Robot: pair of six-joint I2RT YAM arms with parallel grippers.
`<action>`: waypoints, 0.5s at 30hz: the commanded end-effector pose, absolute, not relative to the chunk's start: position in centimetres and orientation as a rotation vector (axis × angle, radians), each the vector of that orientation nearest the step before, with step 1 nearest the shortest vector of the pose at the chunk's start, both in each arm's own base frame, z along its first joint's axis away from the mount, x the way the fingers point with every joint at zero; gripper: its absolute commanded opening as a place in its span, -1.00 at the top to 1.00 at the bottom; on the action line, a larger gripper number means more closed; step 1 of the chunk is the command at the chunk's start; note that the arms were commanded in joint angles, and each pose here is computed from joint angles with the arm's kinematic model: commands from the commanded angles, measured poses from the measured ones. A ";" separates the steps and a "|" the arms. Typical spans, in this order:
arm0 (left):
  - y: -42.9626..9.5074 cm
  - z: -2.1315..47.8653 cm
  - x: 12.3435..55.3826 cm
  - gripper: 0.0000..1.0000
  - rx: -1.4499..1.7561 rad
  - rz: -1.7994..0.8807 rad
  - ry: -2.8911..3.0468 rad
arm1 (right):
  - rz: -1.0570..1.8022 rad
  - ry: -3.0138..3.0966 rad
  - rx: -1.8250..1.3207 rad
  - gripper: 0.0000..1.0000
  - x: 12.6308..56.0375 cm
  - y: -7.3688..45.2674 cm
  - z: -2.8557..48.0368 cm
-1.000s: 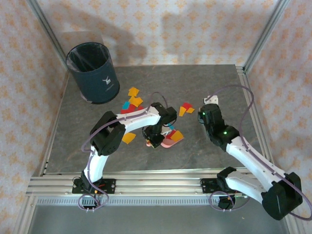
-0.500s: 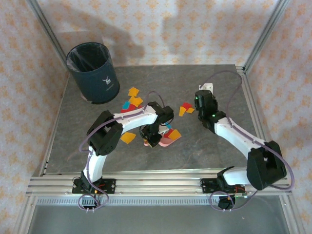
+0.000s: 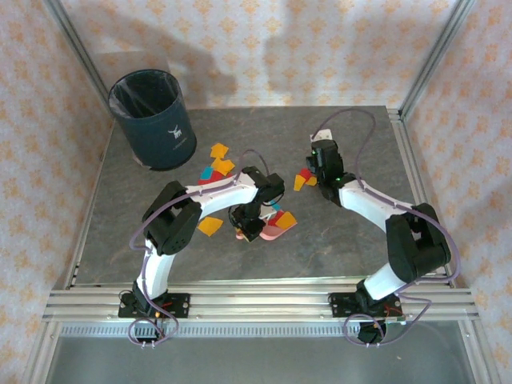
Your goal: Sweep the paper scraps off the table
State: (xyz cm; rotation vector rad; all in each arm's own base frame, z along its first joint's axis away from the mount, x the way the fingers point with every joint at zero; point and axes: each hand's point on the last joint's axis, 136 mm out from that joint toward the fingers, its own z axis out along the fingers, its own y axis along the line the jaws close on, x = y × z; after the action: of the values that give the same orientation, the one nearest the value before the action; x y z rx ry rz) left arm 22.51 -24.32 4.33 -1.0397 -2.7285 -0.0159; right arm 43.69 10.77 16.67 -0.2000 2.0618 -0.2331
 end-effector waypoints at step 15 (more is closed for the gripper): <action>-23.7 4.6 22.4 1.00 -0.998 -0.027 -2.726 | 0.021 2.090 -0.563 1.00 40.8 17.0 14.6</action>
State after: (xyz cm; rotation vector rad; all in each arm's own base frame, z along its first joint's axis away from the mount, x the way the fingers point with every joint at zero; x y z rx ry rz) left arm 22.51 -24.32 4.33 -1.0402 -2.7283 -0.0158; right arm 42.56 15.80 15.64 -0.4751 2.0562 -0.0399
